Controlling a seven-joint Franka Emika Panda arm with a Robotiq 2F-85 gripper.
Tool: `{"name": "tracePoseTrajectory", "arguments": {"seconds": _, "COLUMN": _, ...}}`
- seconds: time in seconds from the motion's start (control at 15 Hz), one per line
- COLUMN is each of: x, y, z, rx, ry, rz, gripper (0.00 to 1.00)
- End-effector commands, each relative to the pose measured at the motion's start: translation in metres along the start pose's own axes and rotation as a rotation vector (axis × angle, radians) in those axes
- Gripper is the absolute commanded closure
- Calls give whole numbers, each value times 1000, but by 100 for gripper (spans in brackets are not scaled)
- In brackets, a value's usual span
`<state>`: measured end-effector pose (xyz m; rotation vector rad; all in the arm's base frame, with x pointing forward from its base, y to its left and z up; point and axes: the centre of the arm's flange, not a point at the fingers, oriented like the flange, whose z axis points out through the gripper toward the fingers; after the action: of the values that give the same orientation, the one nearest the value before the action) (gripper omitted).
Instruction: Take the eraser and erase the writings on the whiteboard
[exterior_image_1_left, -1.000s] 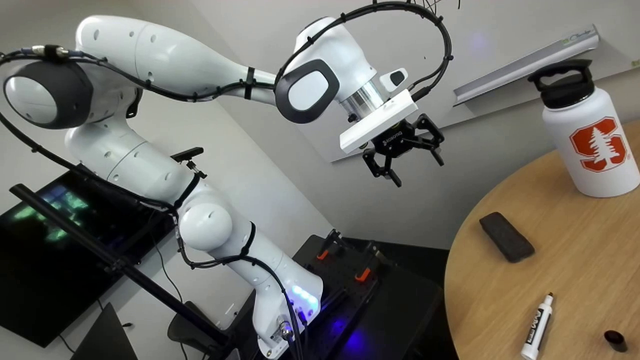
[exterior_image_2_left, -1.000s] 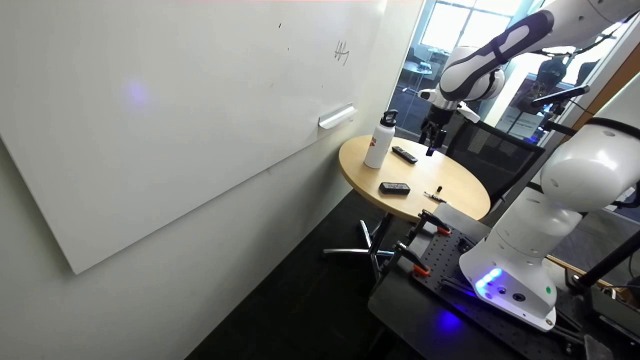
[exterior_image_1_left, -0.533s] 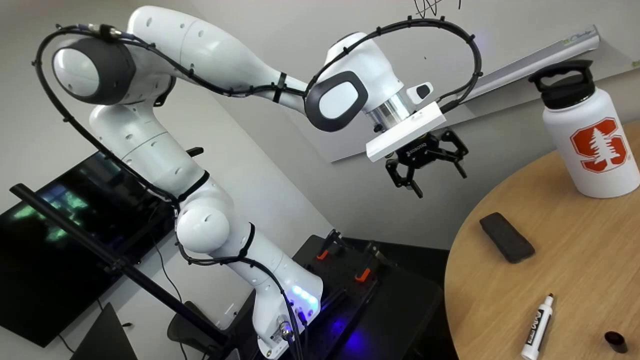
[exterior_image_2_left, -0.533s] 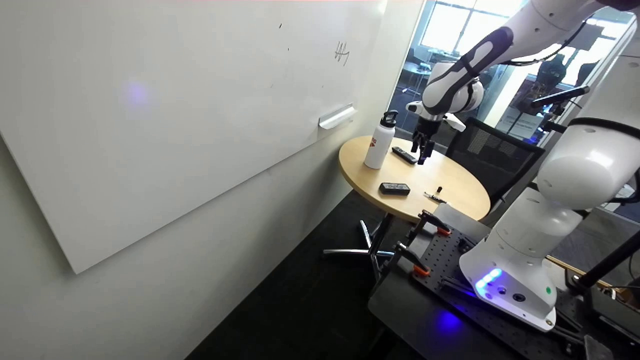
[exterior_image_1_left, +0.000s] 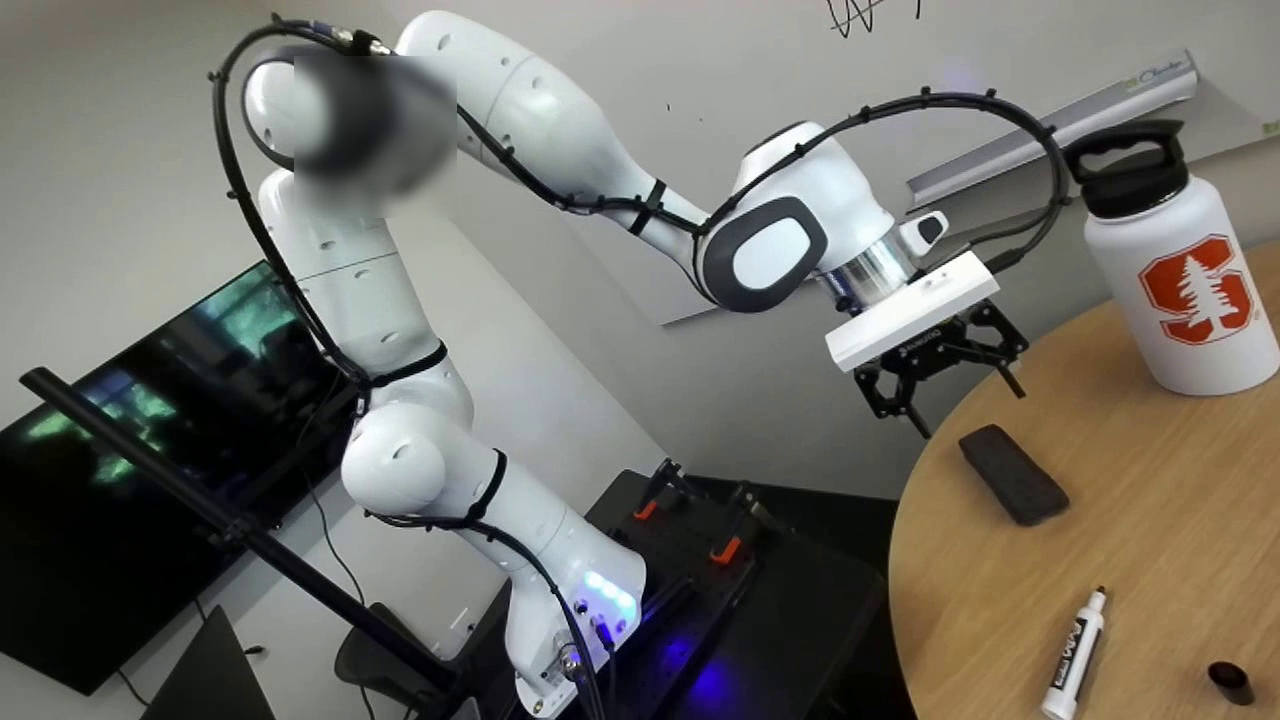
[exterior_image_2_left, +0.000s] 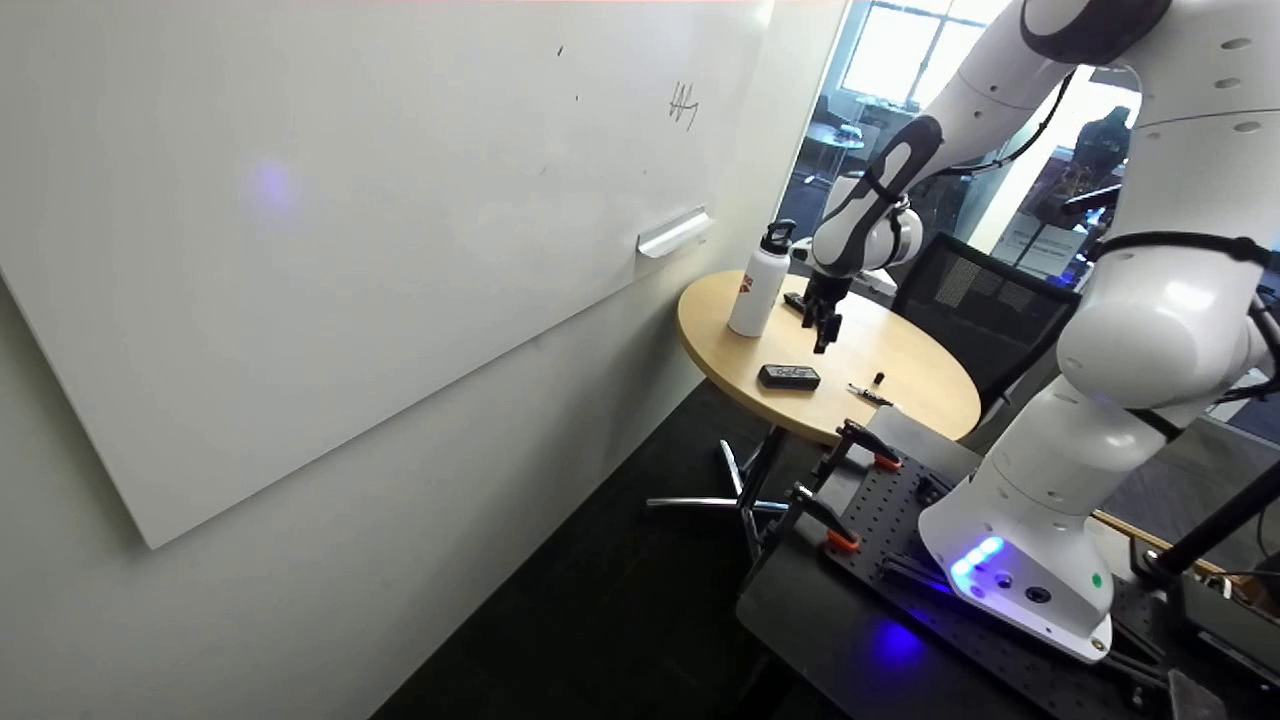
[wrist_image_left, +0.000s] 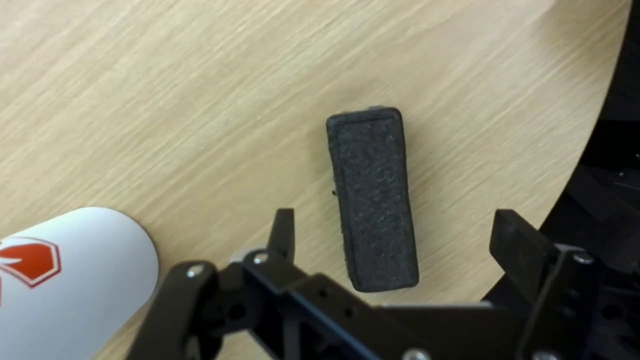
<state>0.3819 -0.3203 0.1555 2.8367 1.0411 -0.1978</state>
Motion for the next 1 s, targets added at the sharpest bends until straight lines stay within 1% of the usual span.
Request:
{"name": "tracePoseTrajectory", "arguments": {"seconds": 0.0, "x": -4, "y": 30, "z": 21, "rx": 31, "ry": 16, "rz": -48, "gripper": 0}}
{"name": "tracePoseTrajectory", "arguments": {"seconds": 0.07, "x": -2, "y": 10, "z": 14, "rx": 13, "ry": 4, "rz": -24, "gripper": 0}}
{"name": "tracePoseTrajectory", "arguments": {"seconds": 0.2, "x": -4, "y": 11, "z": 20, "rx": 20, "ry": 1, "rz": -26, "gripper": 0}}
{"name": "tracePoseTrajectory", "arguments": {"seconds": 0.47, "x": -2, "y": 10, "z": 20, "rx": 21, "ry": 1, "rz": -29, "gripper": 0}}
{"name": "tracePoseTrajectory", "arguments": {"seconds": 0.53, "x": 0, "y": 9, "z": 24, "rx": 2, "ry": 13, "rz": -23, "gripper": 0}}
{"name": "tracePoseTrajectory", "arguments": {"seconds": 0.93, "x": 10, "y": 5, "z": 39, "rx": -5, "ry": 50, "rz": -41, "gripper": 0}}
